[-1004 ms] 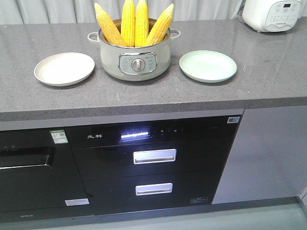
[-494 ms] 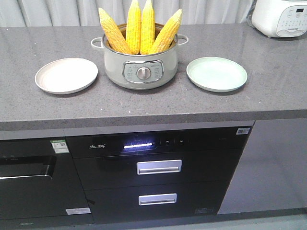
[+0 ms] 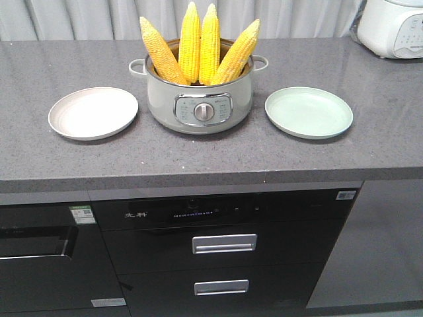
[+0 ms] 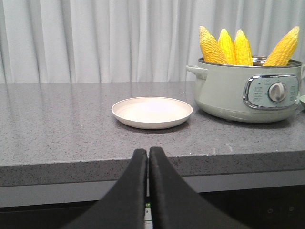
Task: Distribute corn equally
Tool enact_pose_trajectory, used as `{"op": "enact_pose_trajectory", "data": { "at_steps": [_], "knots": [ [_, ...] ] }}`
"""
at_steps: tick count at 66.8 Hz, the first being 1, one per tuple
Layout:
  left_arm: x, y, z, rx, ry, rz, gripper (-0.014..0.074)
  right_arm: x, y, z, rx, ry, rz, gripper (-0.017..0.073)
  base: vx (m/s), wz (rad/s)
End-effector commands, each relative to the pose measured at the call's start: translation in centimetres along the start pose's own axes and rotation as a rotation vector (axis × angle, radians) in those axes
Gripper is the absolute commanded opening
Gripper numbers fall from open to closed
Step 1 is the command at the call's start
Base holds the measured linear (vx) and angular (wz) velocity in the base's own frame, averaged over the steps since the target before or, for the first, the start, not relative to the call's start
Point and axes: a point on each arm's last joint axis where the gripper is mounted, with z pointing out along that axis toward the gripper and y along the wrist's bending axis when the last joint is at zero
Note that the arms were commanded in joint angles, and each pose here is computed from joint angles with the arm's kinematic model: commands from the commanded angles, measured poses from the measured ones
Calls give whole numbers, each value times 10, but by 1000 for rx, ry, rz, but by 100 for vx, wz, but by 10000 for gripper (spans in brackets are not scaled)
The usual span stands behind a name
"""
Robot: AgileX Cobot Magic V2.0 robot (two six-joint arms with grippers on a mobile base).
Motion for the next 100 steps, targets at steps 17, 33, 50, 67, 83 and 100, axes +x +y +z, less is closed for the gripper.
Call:
{"op": "enact_pose_trajectory", "data": {
  "at_steps": [17,33,50,67,83,100],
  "knots": [
    [-3,0,-1,6,-76,-9,-7,-4,0,0,2,-67,-16,-6,9,3],
    [-3,0,-1,6,-76,-9,-7,-4,0,0,2,-67,-16,-6,10,4],
    [-3,0,-1,6,-76,-9,-7,-4,0,0,2,-67,-16,-6,10,5],
    [-3,0,-1,6,-76,-9,-7,-4,0,0,2,-67,-16,-6,10,3],
    [-3,0,-1,6,-76,-9,-7,-4,0,0,2,-67,-16,-6,10,0],
    [-3,0,-1,6,-76,-9,-7,-4,0,0,2,-67,-16,-6,9,-2]
  ]
}}
